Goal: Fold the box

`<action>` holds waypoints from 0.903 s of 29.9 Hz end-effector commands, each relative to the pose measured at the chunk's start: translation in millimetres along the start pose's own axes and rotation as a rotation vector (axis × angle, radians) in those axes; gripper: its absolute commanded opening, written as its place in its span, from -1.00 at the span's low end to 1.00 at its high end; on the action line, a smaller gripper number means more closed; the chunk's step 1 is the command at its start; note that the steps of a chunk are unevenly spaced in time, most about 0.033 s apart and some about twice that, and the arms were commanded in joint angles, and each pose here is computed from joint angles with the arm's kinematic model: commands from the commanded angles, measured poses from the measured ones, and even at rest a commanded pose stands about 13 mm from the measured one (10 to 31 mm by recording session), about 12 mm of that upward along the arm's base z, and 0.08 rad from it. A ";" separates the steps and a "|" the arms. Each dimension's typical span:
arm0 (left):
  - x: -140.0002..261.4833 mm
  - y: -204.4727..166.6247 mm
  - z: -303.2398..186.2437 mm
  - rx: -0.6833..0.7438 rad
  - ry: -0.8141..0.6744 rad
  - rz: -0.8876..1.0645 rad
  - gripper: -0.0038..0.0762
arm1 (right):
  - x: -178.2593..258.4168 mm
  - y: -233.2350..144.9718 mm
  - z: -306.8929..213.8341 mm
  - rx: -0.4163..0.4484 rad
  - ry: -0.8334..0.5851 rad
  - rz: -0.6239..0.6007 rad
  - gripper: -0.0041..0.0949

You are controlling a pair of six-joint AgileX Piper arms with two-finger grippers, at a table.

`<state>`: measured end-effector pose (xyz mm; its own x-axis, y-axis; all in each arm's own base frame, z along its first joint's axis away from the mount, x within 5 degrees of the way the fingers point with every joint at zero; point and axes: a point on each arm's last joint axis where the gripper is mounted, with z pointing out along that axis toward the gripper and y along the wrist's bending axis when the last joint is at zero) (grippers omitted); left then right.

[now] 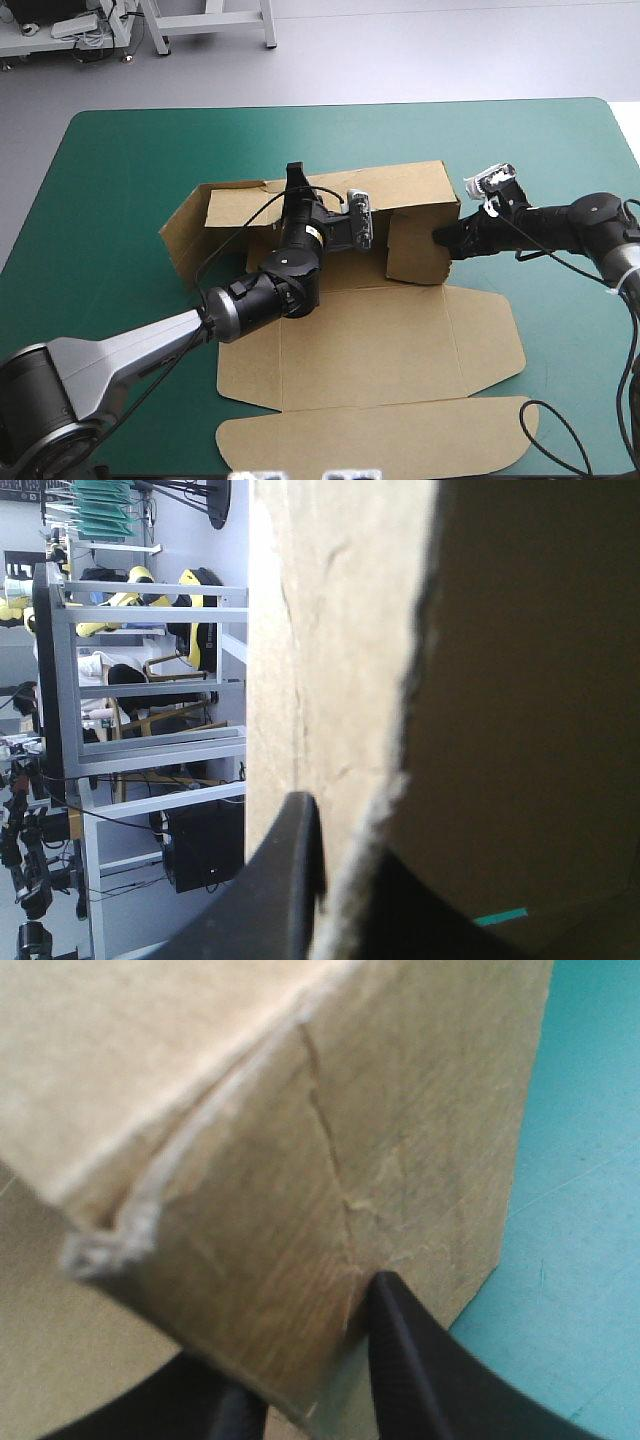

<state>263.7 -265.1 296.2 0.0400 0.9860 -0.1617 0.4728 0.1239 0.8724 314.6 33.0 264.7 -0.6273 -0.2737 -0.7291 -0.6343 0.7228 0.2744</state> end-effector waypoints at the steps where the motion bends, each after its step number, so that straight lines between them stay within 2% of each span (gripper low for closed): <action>1: -6.7 2.7 -8.0 0.040 -0.072 -0.088 -0.93 | -11.8 -7.3 -5.2 0.077 -0.074 -0.006 -0.89; 2: -7.7 2.6 -8.1 0.041 -0.082 -0.088 -0.93 | -11.9 -8.1 -4.6 0.079 -0.077 -0.002 -0.94; 7: -11.0 2.3 -8.5 0.046 -0.120 -0.087 -0.93 | -11.9 -9.4 -4.0 0.088 -0.079 -0.007 -0.92; 21: -10.0 7.5 -8.3 -0.016 -0.111 -0.020 -0.89 | -10.4 -9.9 -4.0 0.094 -0.061 -0.036 -0.92; 24: -9.7 8.1 -8.3 -0.023 -0.107 -0.013 -0.76 | -9.9 -9.7 -3.9 0.092 -0.056 -0.040 -0.92; 27: -10.1 9.8 -8.4 -0.042 -0.111 0.008 -0.47 | -9.9 -9.7 -3.9 0.092 -0.056 -0.040 -0.92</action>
<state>266.2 -266.1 296.9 0.0687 0.9868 -0.1469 0.4503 0.1007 0.8872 322.1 29.5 263.5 -0.6035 -0.2696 -0.7504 -0.6211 0.7491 0.2304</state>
